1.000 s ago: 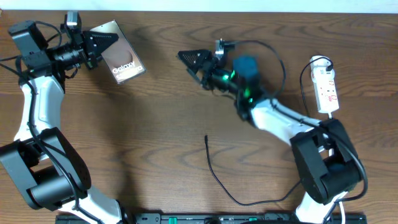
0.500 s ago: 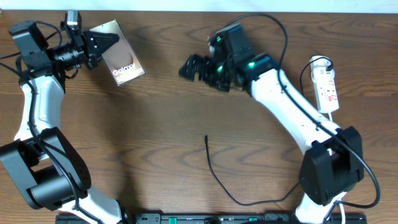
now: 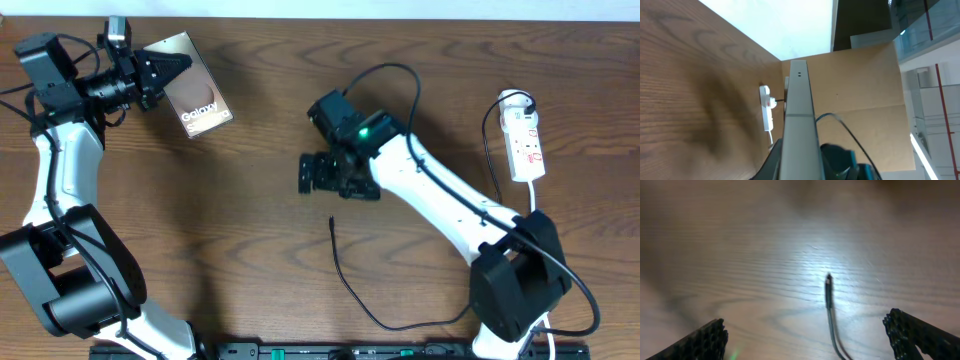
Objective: Plug charger to phone and switch on socket
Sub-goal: 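Lower the right gripper onto the black cable's USB-C plug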
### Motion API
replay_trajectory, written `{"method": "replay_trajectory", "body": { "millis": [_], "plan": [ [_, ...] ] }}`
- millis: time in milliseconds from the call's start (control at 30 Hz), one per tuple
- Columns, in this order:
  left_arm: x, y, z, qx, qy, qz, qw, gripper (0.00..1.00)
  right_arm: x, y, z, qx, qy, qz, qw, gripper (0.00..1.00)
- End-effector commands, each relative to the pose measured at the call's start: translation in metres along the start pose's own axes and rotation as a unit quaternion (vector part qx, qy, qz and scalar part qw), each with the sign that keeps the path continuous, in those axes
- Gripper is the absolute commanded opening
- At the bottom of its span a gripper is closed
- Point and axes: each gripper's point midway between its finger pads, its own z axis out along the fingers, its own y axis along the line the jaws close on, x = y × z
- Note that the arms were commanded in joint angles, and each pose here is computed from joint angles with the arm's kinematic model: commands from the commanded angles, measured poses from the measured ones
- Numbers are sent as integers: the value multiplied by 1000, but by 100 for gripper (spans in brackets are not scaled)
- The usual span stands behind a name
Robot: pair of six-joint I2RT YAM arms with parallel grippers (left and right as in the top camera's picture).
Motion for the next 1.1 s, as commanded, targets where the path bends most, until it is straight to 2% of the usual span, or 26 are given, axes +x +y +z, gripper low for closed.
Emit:
{"method": "replay_trajectory", "body": {
  "millis": [0,167,267,567,1067],
  "plan": [
    [4,-7,-2,15,15,15,1000,8,19,-13,18,41,3,31,999,99],
    [4,-7,-2,15,15,17,1000,8,51,-21,49,58,23,22,998,99],
    [4,-7,-2,15,15,22,1000,8,56,-19,52,60,23,13,998,99],
    [4,-7,-2,15,15,22,1000,8,53,-24,54,93,-12,-2,996,99],
    [4,-7,-2,15,15,23,1000,8,56,-35,87,85,57,24,994,99]
  ]
}}
